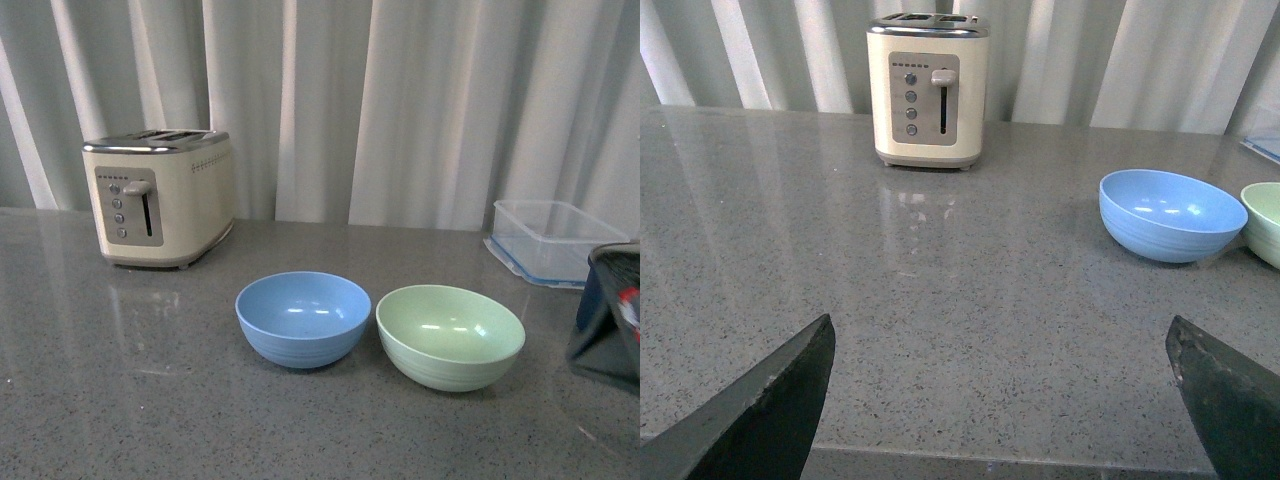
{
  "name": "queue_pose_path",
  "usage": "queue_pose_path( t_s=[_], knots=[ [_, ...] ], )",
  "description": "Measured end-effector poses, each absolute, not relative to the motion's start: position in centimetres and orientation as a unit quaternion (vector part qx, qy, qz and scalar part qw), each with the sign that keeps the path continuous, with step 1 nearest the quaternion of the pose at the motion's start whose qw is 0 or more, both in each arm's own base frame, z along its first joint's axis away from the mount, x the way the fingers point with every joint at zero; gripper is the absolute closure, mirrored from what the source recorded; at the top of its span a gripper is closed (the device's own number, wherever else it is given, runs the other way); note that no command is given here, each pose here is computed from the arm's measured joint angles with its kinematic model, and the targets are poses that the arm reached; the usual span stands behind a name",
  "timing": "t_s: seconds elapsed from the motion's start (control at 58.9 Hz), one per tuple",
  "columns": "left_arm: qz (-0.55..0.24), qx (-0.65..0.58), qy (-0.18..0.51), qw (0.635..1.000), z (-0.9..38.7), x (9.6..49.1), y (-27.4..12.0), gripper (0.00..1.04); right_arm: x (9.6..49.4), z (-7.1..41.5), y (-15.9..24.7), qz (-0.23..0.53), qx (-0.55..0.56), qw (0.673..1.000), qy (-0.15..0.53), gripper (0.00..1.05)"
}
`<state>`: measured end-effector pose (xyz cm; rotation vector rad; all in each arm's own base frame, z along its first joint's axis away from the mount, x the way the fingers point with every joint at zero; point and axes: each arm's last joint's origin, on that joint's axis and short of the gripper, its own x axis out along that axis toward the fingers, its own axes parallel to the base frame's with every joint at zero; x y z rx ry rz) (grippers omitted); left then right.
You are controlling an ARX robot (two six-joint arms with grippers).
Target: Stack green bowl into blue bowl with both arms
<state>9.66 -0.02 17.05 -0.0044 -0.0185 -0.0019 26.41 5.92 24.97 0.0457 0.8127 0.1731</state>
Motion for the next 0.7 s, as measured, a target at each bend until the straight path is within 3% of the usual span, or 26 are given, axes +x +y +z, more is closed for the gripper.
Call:
queue_pose_path(
  t_s=[0.39, 0.696],
  knots=[
    [-0.001, -0.002, -0.009, 1.000, 17.1, 9.7, 0.0, 0.07, 34.4, 23.9, 6.9, 0.086, 0.041, 0.903, 0.419, 0.10],
    [-0.001, -0.002, -0.009, 1.000, 17.1, 9.7, 0.0, 0.07, 38.0, 22.4, 7.0, 0.085, 0.043, 0.898, 0.429, 0.10]
  ],
)
